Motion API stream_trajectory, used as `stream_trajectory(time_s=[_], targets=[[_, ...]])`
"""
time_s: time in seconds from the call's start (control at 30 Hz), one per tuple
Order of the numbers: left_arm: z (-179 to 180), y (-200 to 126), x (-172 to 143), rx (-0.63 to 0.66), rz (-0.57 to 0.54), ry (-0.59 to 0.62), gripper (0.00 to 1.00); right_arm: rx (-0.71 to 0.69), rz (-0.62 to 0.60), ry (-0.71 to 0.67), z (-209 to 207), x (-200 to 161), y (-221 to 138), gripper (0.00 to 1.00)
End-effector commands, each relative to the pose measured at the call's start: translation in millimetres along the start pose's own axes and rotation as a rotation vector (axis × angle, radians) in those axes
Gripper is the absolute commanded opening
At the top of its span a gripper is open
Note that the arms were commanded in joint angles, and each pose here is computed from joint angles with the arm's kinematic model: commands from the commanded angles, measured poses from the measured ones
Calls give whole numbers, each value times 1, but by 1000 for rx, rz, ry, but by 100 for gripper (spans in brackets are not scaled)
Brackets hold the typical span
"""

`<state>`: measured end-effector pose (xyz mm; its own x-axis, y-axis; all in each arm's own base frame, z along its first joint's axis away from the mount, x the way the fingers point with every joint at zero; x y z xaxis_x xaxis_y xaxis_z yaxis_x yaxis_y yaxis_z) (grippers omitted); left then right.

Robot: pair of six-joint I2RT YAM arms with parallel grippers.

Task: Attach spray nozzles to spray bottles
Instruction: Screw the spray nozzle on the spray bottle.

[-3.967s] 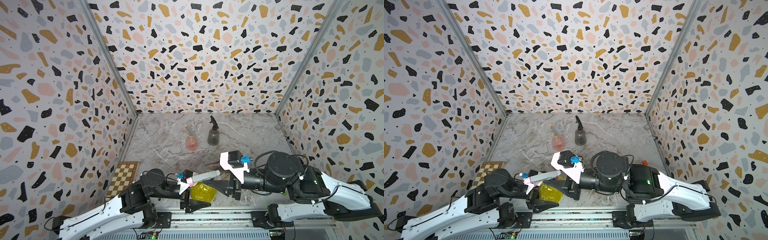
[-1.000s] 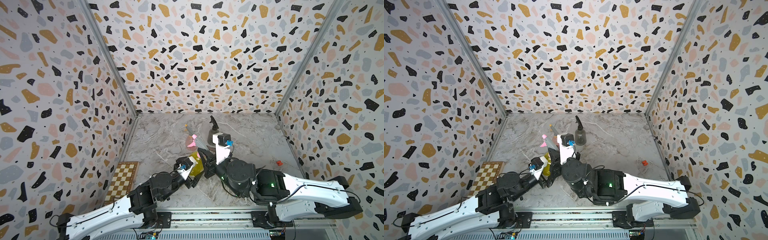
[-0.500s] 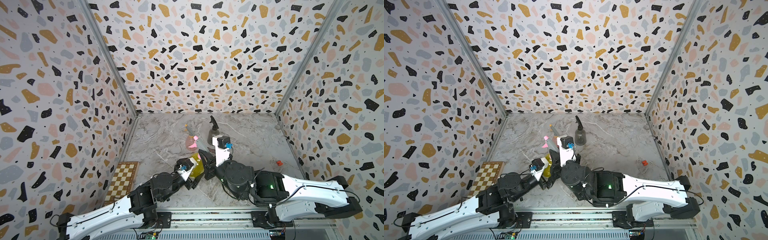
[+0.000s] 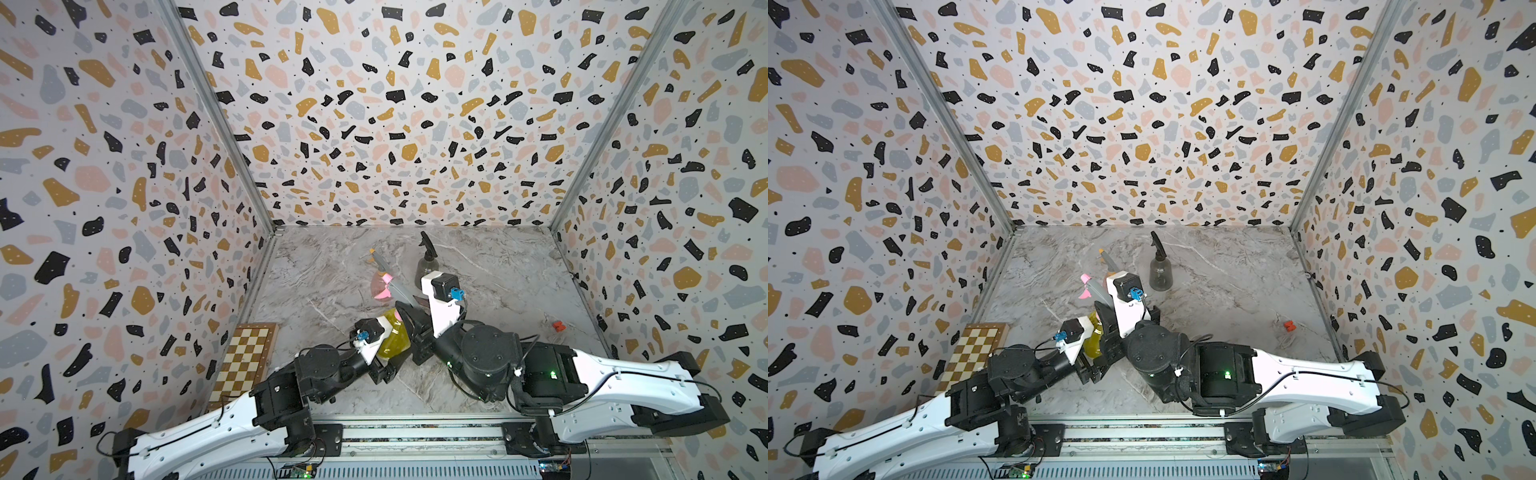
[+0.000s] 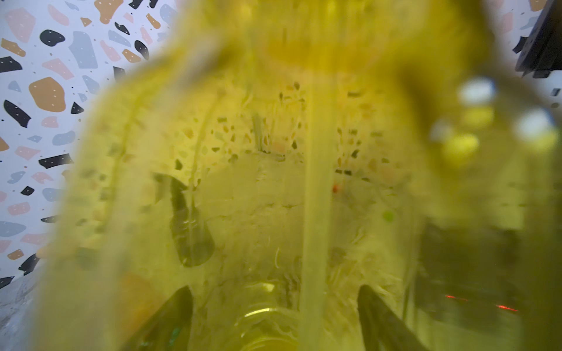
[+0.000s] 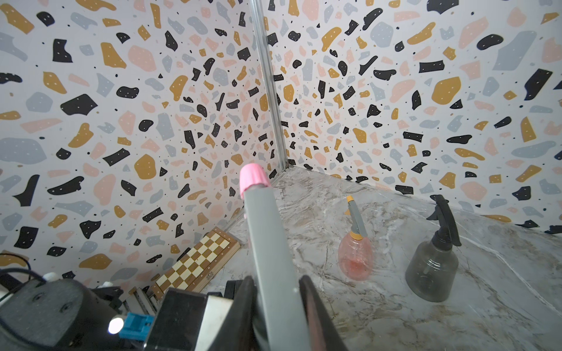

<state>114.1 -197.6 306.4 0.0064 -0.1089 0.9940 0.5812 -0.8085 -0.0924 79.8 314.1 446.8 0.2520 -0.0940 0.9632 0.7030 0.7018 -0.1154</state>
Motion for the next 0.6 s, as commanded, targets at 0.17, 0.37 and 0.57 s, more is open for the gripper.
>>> stream_trajectory(time_s=[0.17,0.37,0.57], targets=[[8,-16,54,12,-203,-112,0,163,116,-144,18,-20,-14,31],[5,-19,54,-16,-200,-107,0,196,84,-149,18,-6,-21,36],[4,-24,55,-30,-200,-98,0,276,43,-147,17,9,-37,51]])
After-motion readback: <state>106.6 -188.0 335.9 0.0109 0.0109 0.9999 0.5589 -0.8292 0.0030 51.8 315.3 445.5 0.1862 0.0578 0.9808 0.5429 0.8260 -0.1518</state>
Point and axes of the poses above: each gripper's point midway between its finger pads, its own y axis out along the fingers, its own z axis along the line the jaws close on, x = y × z, the point moved 6 cm from there along -y, back along the fingers, and after that the axes turned 3 degrees about y, right-handed, at the moved point
